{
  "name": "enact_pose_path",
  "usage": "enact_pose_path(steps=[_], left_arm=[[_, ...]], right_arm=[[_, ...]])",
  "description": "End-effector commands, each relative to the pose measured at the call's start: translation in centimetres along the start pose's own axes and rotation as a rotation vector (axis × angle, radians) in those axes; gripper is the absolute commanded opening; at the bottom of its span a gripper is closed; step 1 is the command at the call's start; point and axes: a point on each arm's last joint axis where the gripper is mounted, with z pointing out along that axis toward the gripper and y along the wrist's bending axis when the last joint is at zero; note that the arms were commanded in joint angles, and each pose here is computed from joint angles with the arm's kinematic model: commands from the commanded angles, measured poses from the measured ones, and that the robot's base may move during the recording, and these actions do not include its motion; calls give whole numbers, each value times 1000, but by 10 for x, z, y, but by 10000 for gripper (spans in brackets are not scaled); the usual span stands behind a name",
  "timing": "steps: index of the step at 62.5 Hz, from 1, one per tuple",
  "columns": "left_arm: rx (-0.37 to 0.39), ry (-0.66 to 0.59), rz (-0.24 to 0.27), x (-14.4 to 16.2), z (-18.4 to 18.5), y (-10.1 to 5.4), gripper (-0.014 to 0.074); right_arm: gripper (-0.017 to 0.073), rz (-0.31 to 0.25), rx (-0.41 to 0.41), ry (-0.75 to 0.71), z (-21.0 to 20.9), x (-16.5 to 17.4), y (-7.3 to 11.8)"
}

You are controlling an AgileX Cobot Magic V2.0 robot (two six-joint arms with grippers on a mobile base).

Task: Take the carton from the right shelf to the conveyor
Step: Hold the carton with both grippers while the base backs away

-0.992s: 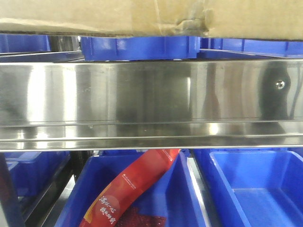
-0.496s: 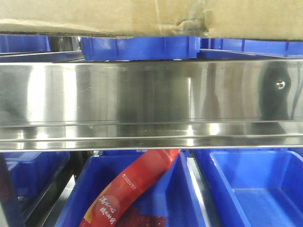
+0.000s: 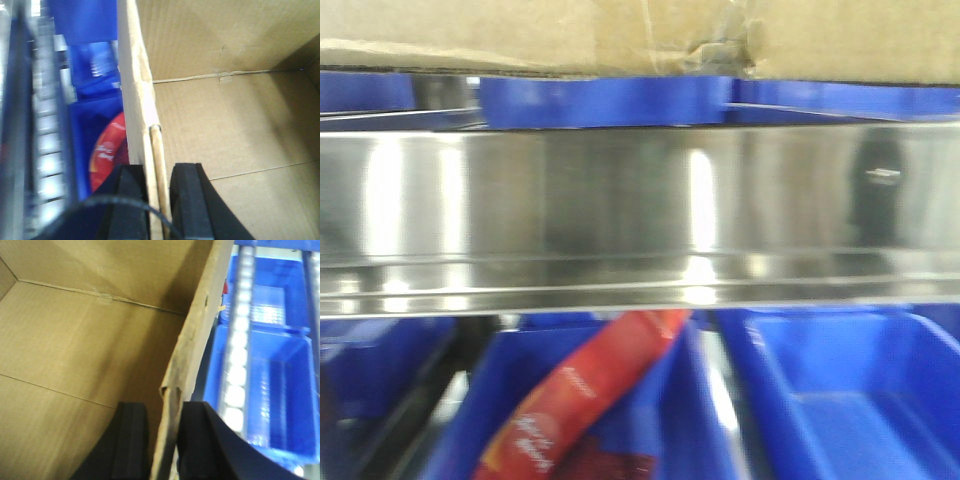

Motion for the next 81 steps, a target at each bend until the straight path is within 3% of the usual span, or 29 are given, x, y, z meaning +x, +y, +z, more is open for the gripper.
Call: enact_pose_path(steps=[1,81], left_arm=[[16,-45,1,-3,-5,-1,-17],[16,-45,1,-3,-5,-1,-17]], right_arm=[[-67,-30,11,-49,-6,-2,-1],[-67,-30,11,-49,-6,-2,-1]])
